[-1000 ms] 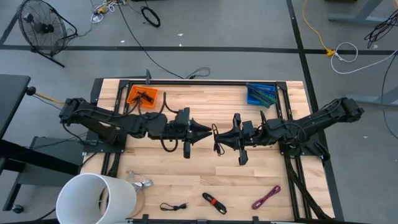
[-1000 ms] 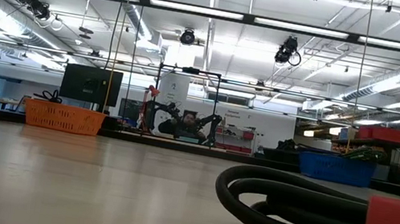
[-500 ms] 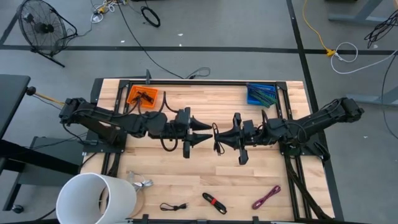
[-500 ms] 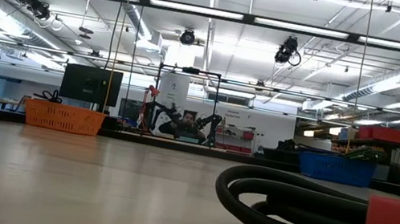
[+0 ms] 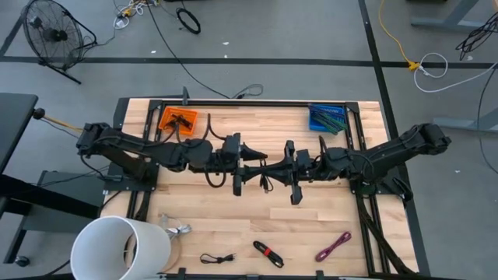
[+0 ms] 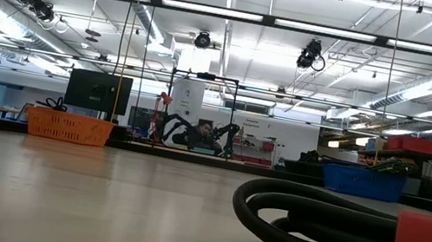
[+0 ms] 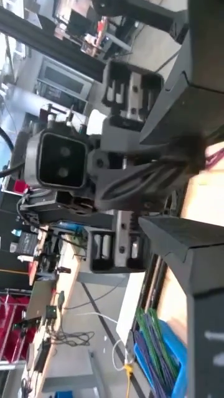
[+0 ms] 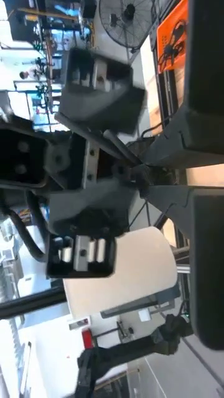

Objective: Pick & Place USB Port
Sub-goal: Put the black charger cable into the orange bin

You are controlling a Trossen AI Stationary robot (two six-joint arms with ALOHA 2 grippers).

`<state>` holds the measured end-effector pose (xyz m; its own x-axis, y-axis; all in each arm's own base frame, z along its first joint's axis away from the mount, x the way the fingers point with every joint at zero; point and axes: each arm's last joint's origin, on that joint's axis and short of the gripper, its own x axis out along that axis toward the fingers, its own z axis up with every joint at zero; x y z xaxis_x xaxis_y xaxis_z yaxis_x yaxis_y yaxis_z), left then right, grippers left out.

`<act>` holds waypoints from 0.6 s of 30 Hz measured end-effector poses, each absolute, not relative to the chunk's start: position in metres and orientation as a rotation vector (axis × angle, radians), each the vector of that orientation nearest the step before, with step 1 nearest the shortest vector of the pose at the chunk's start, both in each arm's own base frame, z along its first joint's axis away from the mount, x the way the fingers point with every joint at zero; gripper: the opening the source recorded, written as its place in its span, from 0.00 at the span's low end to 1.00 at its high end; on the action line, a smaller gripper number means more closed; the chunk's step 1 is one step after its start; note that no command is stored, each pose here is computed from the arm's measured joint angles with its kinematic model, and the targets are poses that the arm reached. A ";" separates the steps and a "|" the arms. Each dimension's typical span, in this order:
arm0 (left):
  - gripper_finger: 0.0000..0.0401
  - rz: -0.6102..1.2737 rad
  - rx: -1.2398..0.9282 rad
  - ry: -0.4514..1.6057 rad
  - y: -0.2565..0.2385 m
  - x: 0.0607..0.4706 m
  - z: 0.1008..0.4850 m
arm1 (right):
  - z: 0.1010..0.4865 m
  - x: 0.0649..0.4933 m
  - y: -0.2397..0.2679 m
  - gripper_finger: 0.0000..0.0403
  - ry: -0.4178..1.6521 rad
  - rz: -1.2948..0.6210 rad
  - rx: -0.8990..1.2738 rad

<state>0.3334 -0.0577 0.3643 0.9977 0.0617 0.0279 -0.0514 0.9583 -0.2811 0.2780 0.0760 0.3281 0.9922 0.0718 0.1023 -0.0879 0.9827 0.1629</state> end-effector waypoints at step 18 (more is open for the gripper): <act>0.03 0.050 -0.203 -0.007 -0.051 0.337 0.360 | 0.325 0.289 0.070 0.10 -0.012 0.031 0.145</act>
